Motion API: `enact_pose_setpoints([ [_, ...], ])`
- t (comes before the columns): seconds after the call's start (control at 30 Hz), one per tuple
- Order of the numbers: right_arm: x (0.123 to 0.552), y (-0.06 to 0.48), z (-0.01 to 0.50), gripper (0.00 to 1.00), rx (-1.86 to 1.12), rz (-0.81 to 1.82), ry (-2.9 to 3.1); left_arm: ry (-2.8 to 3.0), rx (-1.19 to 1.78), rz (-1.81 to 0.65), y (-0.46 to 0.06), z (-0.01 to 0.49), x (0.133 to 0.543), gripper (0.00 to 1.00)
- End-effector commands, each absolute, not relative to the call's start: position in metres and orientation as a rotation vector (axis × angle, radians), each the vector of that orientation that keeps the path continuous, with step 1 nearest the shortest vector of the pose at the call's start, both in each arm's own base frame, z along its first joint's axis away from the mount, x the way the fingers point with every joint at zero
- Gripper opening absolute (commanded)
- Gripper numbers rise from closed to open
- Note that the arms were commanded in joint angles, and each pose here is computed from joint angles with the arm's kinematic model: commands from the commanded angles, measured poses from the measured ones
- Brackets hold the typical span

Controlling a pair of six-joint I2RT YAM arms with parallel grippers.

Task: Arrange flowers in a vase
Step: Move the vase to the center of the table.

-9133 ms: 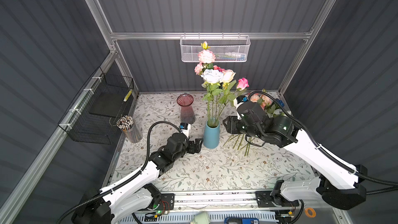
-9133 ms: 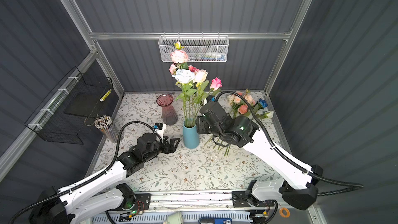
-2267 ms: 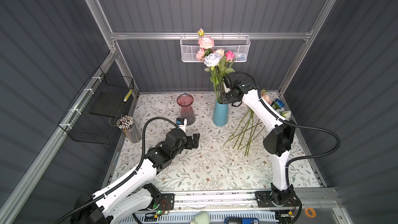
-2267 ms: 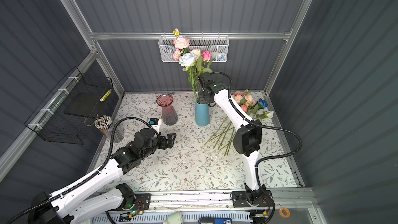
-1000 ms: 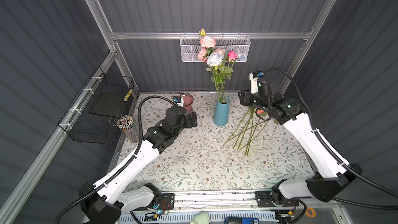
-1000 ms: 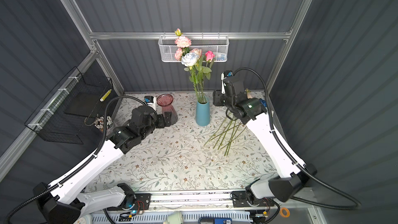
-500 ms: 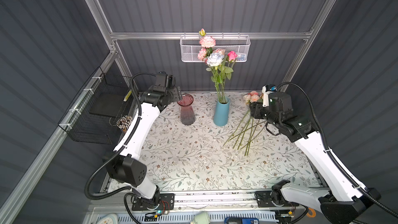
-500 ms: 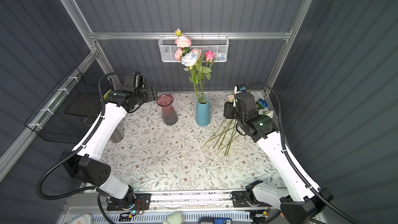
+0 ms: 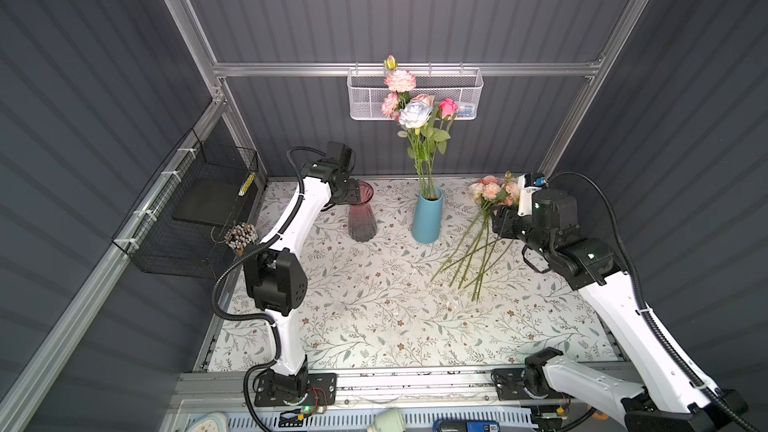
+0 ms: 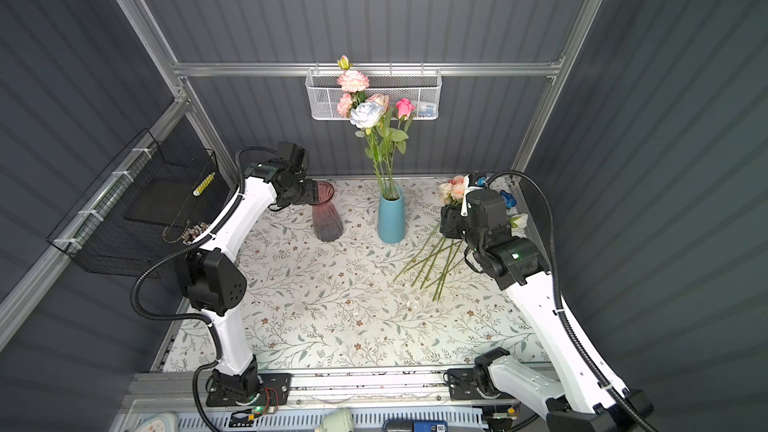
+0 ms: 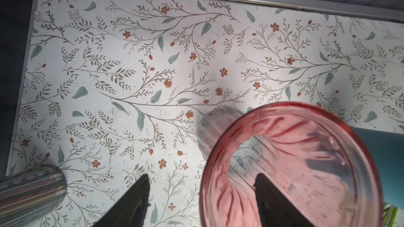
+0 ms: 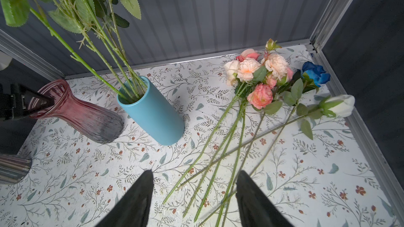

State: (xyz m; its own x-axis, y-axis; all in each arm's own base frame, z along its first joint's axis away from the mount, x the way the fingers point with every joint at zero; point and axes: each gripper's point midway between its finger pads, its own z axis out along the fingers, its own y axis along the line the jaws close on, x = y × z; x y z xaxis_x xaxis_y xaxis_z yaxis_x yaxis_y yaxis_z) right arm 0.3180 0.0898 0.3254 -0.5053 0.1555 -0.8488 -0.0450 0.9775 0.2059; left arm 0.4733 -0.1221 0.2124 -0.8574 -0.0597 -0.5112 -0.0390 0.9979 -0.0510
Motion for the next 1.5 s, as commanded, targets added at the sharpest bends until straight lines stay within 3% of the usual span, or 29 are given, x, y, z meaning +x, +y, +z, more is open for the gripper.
enact_pose_setpoints([
  [0.0, 0.316, 0.09, 0.328, 0.62, 0.084, 0.271, 2.069, 2.631, -0.037, -0.059, -0.12, 0.21, 0.476, 0.77],
  [0.3, 0.317, 0.089, 0.324, 0.62, 0.091, 0.271, 2.076, 2.699, 0.022, -0.14, -0.131, 0.183, 0.486, 0.64],
  [0.7, 0.318, 0.087, 0.323, 0.62, 0.101, 0.265, 2.076, 2.694, 0.08, -0.236, -0.142, 0.194, 0.478, 0.43],
  [0.77, 0.319, 0.086, 0.322, 0.62, 0.103, 0.265, 2.077, 2.695, 0.088, -0.237, -0.142, 0.196, 0.476, 0.35],
  [0.93, 0.319, 0.086, 0.322, 0.62, 0.106, 0.264, 2.081, 2.7, 0.112, -0.252, -0.144, 0.201, 0.472, 0.32],
  [1.27, 0.319, 0.089, 0.327, 0.61, 0.106, 0.287, 2.071, 2.698, 0.14, -0.281, -0.145, 0.206, 0.462, 0.15],
  [1.4, 0.319, 0.089, 0.327, 0.61, 0.106, 0.287, 2.067, 2.713, 0.151, -0.316, -0.149, 0.202, 0.455, 0.01],
  [1.47, 0.319, 0.088, 0.328, 0.6, 0.107, 0.28, 2.068, 2.709, 0.149, -0.345, -0.151, 0.205, 0.453, 0.0],
])
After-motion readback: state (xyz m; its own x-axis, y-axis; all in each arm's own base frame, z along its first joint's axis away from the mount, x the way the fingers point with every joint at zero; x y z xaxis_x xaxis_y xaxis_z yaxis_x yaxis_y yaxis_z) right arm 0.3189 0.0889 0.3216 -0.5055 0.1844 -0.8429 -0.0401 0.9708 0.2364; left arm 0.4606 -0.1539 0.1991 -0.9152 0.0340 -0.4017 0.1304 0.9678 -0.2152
